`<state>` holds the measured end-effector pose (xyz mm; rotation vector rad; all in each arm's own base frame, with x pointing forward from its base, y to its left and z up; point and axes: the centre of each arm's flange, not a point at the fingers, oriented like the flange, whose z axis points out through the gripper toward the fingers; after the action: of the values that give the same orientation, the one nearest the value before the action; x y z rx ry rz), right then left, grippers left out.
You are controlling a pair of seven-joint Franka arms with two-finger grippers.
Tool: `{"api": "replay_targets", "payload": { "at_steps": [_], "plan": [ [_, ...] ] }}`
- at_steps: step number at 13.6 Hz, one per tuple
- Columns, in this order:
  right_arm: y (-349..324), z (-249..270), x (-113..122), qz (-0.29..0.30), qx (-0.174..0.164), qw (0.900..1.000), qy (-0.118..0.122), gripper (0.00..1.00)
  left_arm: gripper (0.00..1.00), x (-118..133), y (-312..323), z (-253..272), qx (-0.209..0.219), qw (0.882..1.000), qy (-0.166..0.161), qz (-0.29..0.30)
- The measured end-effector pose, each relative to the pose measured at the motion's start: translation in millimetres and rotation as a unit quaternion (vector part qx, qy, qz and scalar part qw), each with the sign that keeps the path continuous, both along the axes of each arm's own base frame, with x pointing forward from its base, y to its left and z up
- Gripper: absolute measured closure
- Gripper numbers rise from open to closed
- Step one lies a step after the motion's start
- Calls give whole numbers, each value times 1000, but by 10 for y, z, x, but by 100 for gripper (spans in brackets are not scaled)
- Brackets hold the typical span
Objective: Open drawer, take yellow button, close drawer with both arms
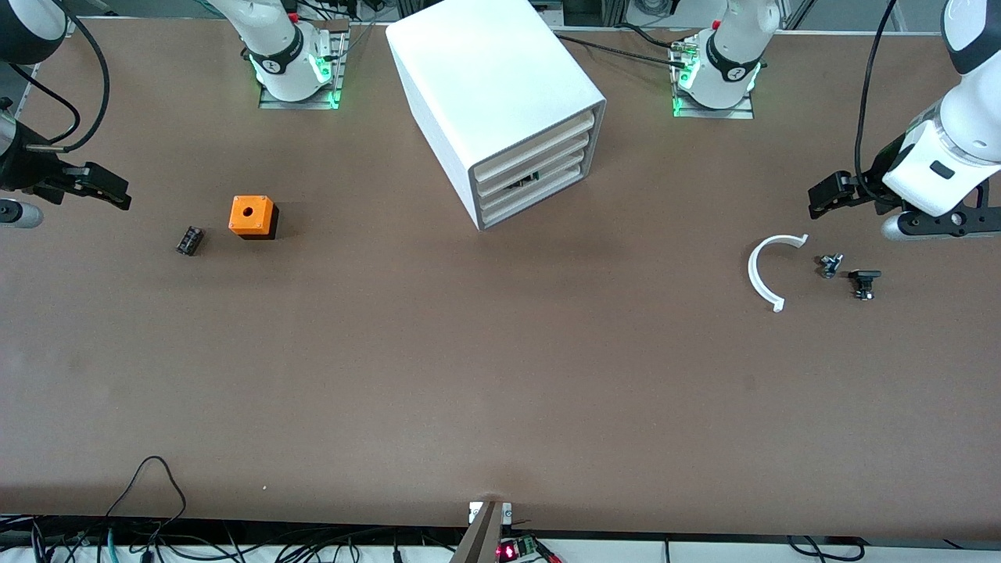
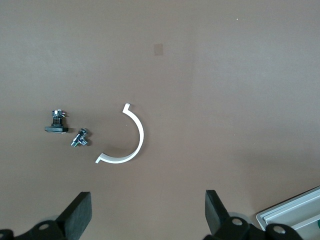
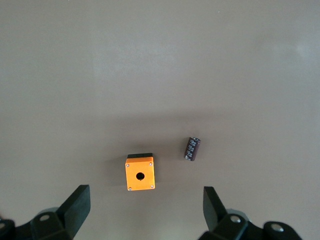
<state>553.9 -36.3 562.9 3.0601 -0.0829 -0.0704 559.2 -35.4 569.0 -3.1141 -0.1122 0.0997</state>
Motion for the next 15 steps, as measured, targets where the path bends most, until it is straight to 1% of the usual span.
{"api": "replay_targets", "payload": {
  "at_steps": [8,11,13,14,15],
  "plan": [
    [-1,1,1,0,0,1000,-1,0,0,6,-73,-22,-1,1000,2,-7],
    [5,-2,1,-1,4,1000,0,0,0,54,-63,-142,-2,1000,13,-7],
    [11,-3,1,-1,7,1000,-1,0,0,71,-132,-296,-4,999,38,-17],
    [13,-3,1,-2,9,1000,-1,0,0,62,-217,-403,-9,998,60,-28],
    [16,-3,1,-2,10,1000,-1,0,0,52,-336,-530,-27,995,85,-35]
  ]
}}
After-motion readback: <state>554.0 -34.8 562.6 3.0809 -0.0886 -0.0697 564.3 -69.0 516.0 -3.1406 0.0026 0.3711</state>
